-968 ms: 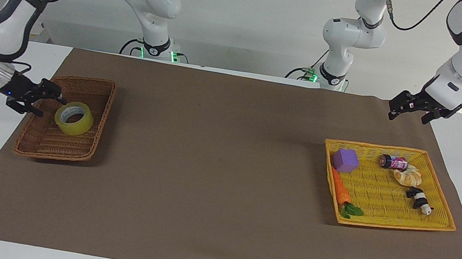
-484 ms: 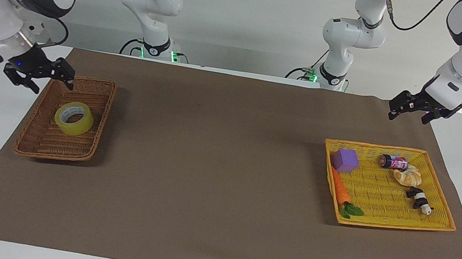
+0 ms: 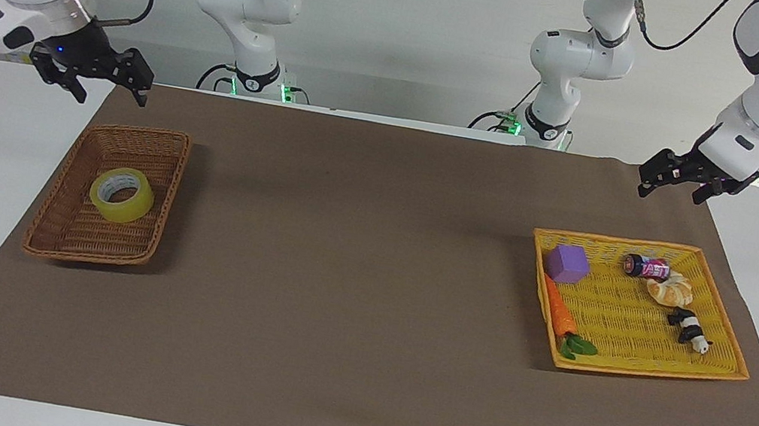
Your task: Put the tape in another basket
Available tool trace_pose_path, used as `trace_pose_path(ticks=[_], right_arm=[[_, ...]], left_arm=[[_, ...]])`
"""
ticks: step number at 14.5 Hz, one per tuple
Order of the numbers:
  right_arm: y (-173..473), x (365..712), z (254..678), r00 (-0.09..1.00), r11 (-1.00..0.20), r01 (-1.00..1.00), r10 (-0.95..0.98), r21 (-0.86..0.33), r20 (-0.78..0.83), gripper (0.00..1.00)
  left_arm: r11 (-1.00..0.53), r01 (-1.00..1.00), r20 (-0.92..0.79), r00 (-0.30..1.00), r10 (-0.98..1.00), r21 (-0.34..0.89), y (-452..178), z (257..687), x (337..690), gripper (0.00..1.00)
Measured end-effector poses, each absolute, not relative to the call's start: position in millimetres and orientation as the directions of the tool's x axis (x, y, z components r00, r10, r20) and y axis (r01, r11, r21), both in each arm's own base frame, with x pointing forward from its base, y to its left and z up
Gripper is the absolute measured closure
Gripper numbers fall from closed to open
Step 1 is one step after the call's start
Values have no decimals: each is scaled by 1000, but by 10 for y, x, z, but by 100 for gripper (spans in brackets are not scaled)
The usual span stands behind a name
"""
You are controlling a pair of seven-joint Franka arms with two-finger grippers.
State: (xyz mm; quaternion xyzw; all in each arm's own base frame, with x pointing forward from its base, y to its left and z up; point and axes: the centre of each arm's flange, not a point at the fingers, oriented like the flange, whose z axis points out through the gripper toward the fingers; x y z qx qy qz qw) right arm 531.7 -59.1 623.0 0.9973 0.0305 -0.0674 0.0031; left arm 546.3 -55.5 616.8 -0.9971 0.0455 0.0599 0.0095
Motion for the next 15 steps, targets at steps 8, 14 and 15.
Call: trace_pose_path(ticks=[8,14,15], right_arm=[[-865,5272,6222,989,-999,-37,-38,9,-140,0],[-867,5212,6203,986,-999,-47,-47,6,-158,0],[-867,5196,6200,986,-999,-47,-47,5,-160,0]], left_arm=[[-996,-92,-120,989,-90,-14,-555,6168,5463,0],[-996,-92,-120,989,-90,-14,-555,6168,5463,0],[-996,-92,-120,989,-90,-14,-555,6168,5463,0]])
